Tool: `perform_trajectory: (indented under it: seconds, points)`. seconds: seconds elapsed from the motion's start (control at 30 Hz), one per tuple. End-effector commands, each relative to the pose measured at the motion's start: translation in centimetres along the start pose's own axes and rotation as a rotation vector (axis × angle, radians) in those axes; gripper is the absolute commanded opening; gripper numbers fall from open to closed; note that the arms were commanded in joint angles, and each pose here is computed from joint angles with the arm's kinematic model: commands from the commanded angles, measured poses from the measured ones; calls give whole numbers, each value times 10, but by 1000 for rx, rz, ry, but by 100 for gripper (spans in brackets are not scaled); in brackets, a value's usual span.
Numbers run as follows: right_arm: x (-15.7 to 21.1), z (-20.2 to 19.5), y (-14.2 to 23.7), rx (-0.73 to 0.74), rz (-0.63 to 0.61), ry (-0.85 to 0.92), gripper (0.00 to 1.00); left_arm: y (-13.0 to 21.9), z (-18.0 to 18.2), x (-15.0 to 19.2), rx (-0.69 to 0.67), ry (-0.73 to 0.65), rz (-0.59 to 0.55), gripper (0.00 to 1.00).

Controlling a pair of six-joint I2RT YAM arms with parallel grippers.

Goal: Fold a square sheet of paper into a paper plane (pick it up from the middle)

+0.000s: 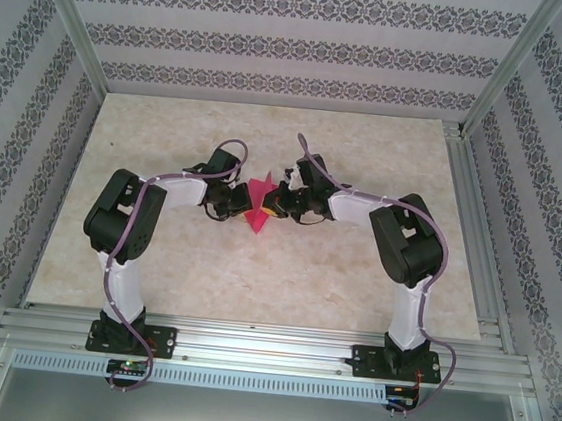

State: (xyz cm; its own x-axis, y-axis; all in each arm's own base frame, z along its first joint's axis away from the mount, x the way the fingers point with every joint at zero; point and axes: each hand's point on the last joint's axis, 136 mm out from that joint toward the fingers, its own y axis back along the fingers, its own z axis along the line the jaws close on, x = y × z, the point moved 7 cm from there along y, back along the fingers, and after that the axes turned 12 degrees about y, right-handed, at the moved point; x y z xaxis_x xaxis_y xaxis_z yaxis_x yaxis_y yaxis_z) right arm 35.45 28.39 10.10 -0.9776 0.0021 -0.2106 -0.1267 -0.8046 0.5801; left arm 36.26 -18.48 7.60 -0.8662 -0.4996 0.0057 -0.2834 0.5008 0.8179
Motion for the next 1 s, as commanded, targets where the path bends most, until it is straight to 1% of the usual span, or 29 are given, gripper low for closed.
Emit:
perform_trajectory:
  seconds: [0.0, 0.1, 0.37, 0.47, 0.6, 0.77, 0.97]
  points:
    - [-5, -17, -2, 28, 36, 2, 5, -15, 26, 6, -127, -9, 17, 8]
    - [-7, -24, -6, 25, 57, -4, 5, -14, 25, 5, -131, -22, 14, 8]
    - [-3, -9, -2, -22, 101, 72, 6, -13, 15, 1, -112, -53, 19, 8]
    - [-2, -10, -1, 5, 113, 83, 7, -12, 13, 1, -102, -57, 20, 8]
    - [1, -23, -4, 65, 150, 77, 6, -12, 11, 1, -91, -61, 23, 8]
    - [-1, -28, -6, 84, 167, 91, 6, -12, 11, 1, -93, -67, 25, 8]
    - [-8, -31, -10, 59, 177, 92, 6, -13, 12, 1, -97, -72, 28, 8]
